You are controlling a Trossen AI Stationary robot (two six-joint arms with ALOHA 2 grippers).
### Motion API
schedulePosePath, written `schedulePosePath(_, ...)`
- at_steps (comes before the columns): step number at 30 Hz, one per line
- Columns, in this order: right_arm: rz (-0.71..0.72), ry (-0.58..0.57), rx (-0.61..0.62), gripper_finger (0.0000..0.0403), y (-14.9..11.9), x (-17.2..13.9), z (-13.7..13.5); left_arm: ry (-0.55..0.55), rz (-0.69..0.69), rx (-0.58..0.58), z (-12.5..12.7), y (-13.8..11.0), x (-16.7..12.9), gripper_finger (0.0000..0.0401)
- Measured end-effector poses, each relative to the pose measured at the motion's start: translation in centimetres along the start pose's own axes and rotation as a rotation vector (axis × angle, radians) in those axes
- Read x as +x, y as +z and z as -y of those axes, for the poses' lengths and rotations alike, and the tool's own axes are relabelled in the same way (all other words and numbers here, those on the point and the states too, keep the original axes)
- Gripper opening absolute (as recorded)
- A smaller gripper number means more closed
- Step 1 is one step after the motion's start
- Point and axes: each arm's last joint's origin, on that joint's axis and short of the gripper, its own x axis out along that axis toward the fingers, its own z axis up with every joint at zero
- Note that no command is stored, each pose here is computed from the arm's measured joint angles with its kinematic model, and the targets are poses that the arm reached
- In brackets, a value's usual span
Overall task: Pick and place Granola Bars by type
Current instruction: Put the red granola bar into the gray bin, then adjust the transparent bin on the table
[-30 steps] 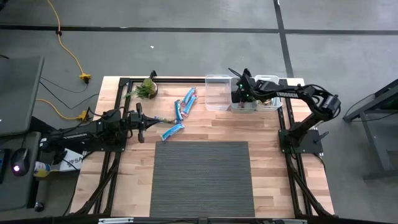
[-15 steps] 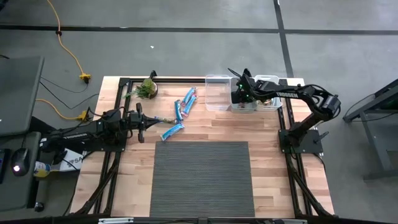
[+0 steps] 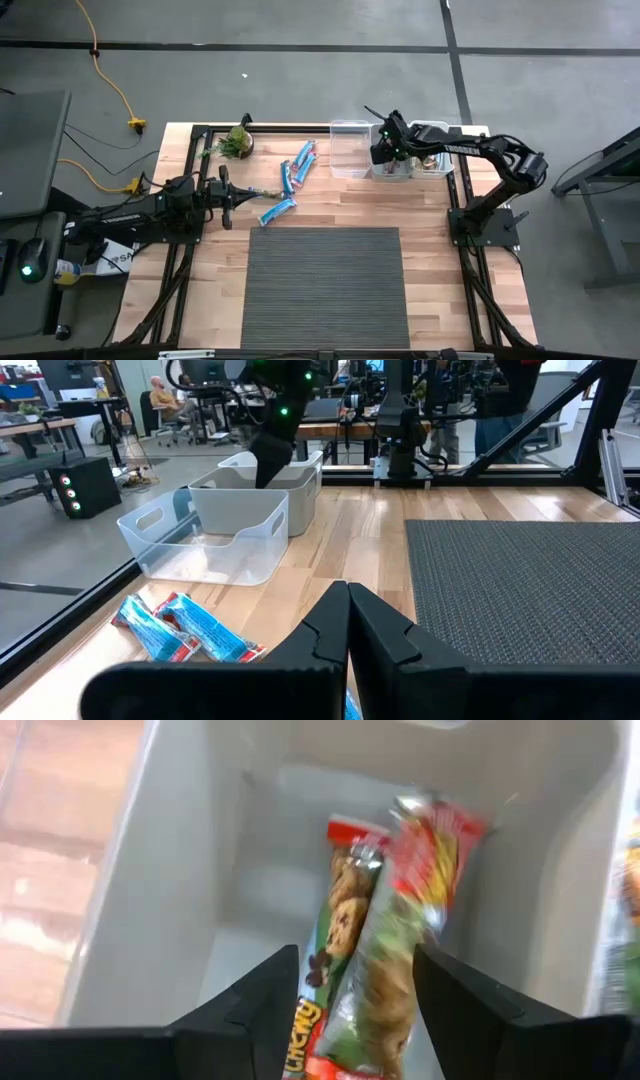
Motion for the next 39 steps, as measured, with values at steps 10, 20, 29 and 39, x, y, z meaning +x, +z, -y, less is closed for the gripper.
schedulePosePath(10,0.084,-0.060,-0.114,0.0184,3.2,-3.1,-1.1,0.000,0.000,0.000,0.0,0.0,0.0,0.0001)
schedulePosePath(20,0.360,0.134,-0.358,0.0184,7.9,-8.9,-4.8,0.000,0.000,0.000,0.0,0.0,0.0,0.0001)
schedulePosePath(29,0.600,0.447,-0.427,0.0184,11.6,-13.5,-6.4,0.000,0.000,0.000,0.0,0.0,0.0,0.0001)
schedulePosePath(39,0.779,0.674,-0.306,0.0184,14.4,-15.0,-5.6,0.000,0.000,0.000,0.0,0.0,0.0,0.0001)
